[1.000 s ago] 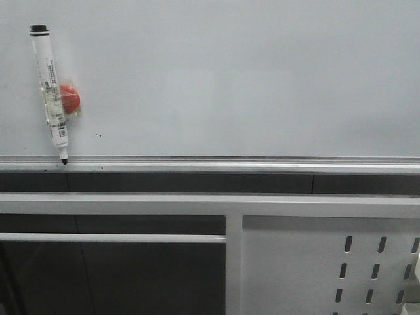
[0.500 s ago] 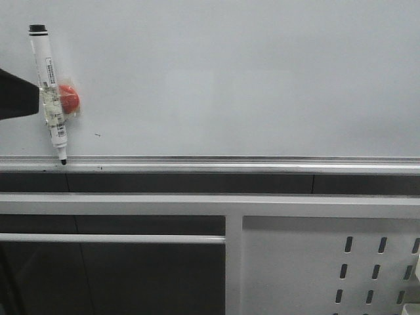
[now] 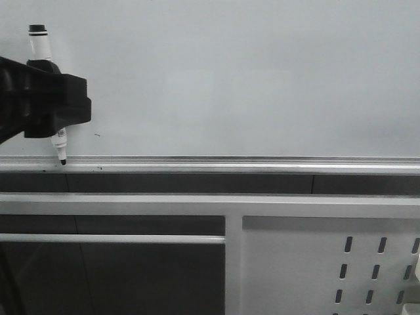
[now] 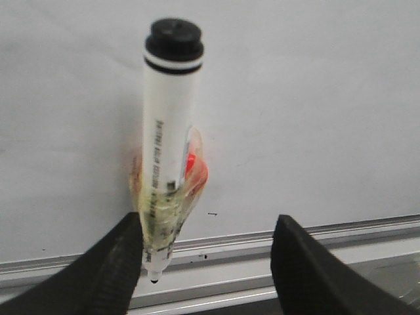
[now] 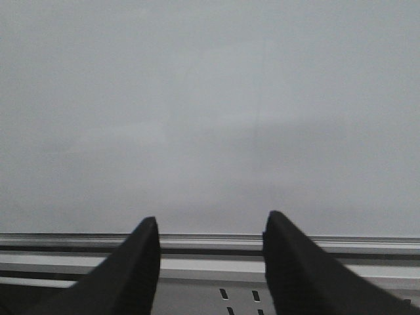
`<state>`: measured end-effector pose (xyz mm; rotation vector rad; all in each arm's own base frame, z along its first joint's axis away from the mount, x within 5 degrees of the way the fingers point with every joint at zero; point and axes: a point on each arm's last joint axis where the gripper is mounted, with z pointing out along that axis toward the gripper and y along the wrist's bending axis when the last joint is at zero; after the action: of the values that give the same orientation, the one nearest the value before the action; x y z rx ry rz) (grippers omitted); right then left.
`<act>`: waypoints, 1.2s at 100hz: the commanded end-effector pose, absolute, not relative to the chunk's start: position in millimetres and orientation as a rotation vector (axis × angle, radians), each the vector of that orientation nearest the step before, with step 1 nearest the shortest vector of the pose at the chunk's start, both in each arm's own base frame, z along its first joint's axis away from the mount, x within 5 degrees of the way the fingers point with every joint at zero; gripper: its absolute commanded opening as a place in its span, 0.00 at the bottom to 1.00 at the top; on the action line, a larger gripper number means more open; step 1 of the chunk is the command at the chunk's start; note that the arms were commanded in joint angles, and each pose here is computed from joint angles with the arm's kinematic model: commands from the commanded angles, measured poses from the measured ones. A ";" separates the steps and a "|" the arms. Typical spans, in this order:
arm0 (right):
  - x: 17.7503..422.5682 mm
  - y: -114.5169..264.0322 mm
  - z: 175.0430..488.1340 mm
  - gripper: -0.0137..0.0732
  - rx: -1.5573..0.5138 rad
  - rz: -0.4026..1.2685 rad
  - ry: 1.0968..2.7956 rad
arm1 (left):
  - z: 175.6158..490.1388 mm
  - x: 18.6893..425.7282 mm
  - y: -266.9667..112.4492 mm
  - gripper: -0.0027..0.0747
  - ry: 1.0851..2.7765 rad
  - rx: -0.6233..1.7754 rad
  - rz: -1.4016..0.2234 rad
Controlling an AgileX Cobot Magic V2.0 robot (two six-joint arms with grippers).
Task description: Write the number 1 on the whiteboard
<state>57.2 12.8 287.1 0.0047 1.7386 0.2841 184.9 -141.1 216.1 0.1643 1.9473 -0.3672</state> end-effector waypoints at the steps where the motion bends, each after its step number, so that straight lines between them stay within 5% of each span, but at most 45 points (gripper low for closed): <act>1: 59.0 11.6 303.7 0.53 0.007 0.268 1.653 | 230.3 191.5 -144.7 0.55 1.852 0.132 -0.366; 34: 59.0 11.7 303.7 0.53 0.008 0.271 1.653 | 230.6 205.8 -126.1 0.54 1.857 -0.007 -0.328; 77: 59.0 11.7 303.7 0.53 0.008 0.271 1.653 | 226.6 212.4 -128.0 0.50 1.904 0.112 -0.327; 110: 59.0 11.8 303.9 0.53 0.010 0.274 1.651 | 221.7 212.9 -130.3 0.01 1.929 0.140 -0.323; 120: 59.1 11.6 305.2 0.53 0.011 0.274 1.636 | 224.4 212.9 -132.3 0.01 1.896 0.205 -0.311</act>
<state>57.2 12.8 286.9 0.0061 1.7410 0.2854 206.9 -130.1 204.9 0.1886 2.0218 -0.3164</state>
